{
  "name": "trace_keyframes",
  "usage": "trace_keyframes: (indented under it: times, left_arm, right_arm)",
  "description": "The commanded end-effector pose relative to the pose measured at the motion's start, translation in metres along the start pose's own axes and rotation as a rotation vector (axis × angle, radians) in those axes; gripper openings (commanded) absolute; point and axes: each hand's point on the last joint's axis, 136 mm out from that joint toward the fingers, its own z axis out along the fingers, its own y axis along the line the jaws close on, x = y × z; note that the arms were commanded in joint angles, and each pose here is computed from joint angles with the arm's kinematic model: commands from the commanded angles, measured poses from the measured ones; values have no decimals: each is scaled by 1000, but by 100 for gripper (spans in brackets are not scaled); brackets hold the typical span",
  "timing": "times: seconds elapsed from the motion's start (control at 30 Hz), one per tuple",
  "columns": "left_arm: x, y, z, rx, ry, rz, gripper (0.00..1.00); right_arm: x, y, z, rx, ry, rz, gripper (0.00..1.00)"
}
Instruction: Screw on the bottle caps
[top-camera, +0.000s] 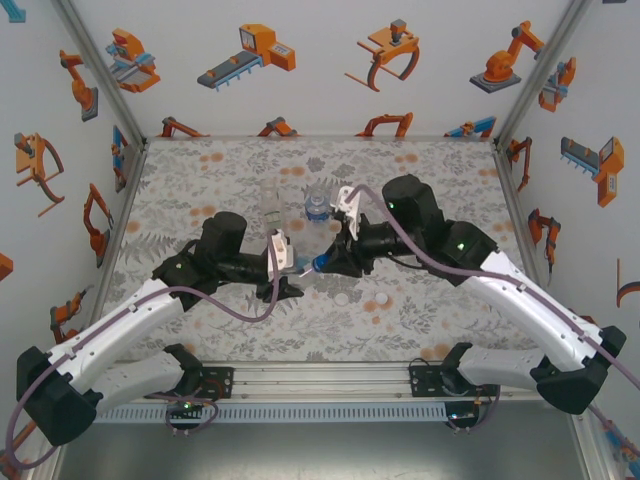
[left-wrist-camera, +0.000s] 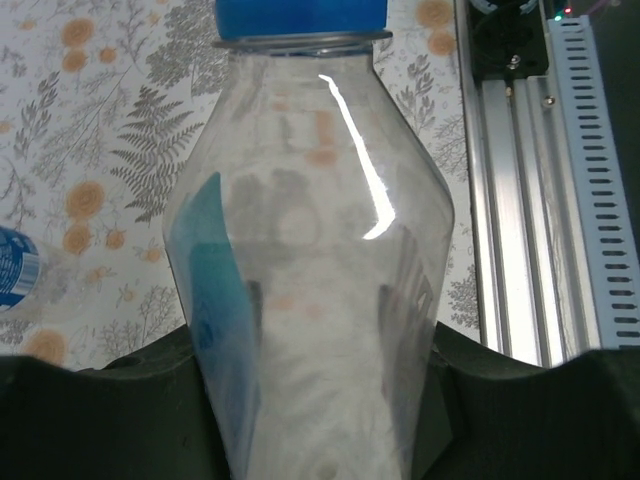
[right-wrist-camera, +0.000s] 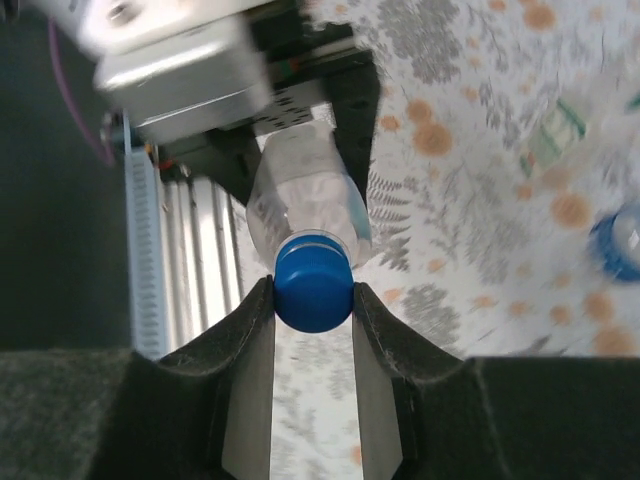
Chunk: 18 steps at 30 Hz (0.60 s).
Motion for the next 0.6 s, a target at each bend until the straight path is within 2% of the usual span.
trace_keyframes:
  times: [0.0, 0.17, 0.27, 0.37, 0.5, 0.57]
  left_arm:
    - [-19, 1, -2, -3, -56, 48, 0]
    - [-20, 8, -1, -36, -55, 65, 0]
    - [-19, 11, -1, -53, -49, 68, 0]
    - [-19, 13, -1, -60, -45, 69, 0]
    - [-18, 13, 0, -63, -44, 67, 0]
    - [-17, 13, -1, -63, -43, 66, 0]
  right_arm:
    - [1, -44, 3, 235, -62, 470, 0]
    - [24, -59, 12, 287, -111, 1002, 0]
    - [41, -63, 15, 332, -90, 1226, 0]
    - [37, -60, 24, 286, -94, 1286, 0]
    - [32, -61, 24, 284, -99, 1259, 1]
    - [29, -63, 17, 310, -101, 1208, 17]
